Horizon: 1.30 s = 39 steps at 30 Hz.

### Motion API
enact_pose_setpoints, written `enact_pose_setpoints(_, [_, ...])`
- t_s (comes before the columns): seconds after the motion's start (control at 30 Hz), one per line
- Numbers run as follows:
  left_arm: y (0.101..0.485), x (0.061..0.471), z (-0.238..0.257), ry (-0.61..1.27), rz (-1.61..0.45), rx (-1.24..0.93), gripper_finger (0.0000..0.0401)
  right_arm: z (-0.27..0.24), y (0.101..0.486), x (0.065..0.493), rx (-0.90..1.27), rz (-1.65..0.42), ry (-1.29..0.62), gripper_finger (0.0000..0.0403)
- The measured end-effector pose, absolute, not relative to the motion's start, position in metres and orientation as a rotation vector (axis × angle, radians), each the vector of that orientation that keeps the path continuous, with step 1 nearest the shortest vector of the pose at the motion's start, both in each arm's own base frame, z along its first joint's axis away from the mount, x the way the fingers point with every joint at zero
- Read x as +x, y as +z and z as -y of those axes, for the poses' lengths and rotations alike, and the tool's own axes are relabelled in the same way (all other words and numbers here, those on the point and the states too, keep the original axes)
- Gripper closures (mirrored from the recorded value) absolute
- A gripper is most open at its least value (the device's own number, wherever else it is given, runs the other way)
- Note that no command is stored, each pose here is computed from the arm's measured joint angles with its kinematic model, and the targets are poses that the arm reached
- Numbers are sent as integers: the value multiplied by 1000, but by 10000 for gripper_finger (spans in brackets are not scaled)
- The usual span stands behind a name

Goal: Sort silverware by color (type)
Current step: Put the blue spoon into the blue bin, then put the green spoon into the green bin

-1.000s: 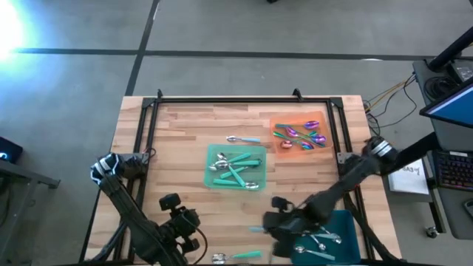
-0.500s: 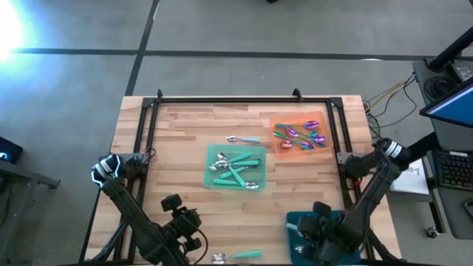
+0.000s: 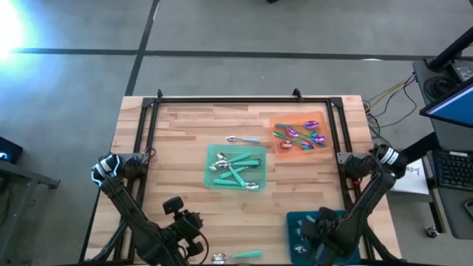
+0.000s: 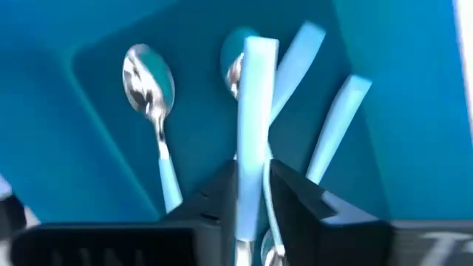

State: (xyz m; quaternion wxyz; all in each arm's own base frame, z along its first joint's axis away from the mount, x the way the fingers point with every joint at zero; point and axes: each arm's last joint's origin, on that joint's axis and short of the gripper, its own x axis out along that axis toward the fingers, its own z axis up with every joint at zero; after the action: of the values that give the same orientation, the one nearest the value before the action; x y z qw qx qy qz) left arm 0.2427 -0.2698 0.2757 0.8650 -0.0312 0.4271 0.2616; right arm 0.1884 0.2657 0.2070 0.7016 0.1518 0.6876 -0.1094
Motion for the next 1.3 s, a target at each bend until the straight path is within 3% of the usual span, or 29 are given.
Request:
enact_pose_setpoints(0.17, [275, 244, 274, 514, -926, -130, 317, -266, 211, 187, 359, -1590, -201, 276])
enact_pose_setpoints(0.3, [275, 246, 276, 499, -926, -152, 317, -268, 223, 188, 366, -1573, -146, 258])
enact_pose_setpoints(0.53, [275, 250, 287, 322, -965, -83, 317, -271, 234, 197, 250, -1374, -87, 267])
enact_pose_setpoints(0.87, [276, 238, 303, 239, -1010, -144, 317, -276, 233, 233, 135, -1080, 66, 269])
enact_pose_setpoints(1.3, [278, 229, 318, 174, -974, -203, 317, -287, 189, 299, 109, -942, 294, 275])
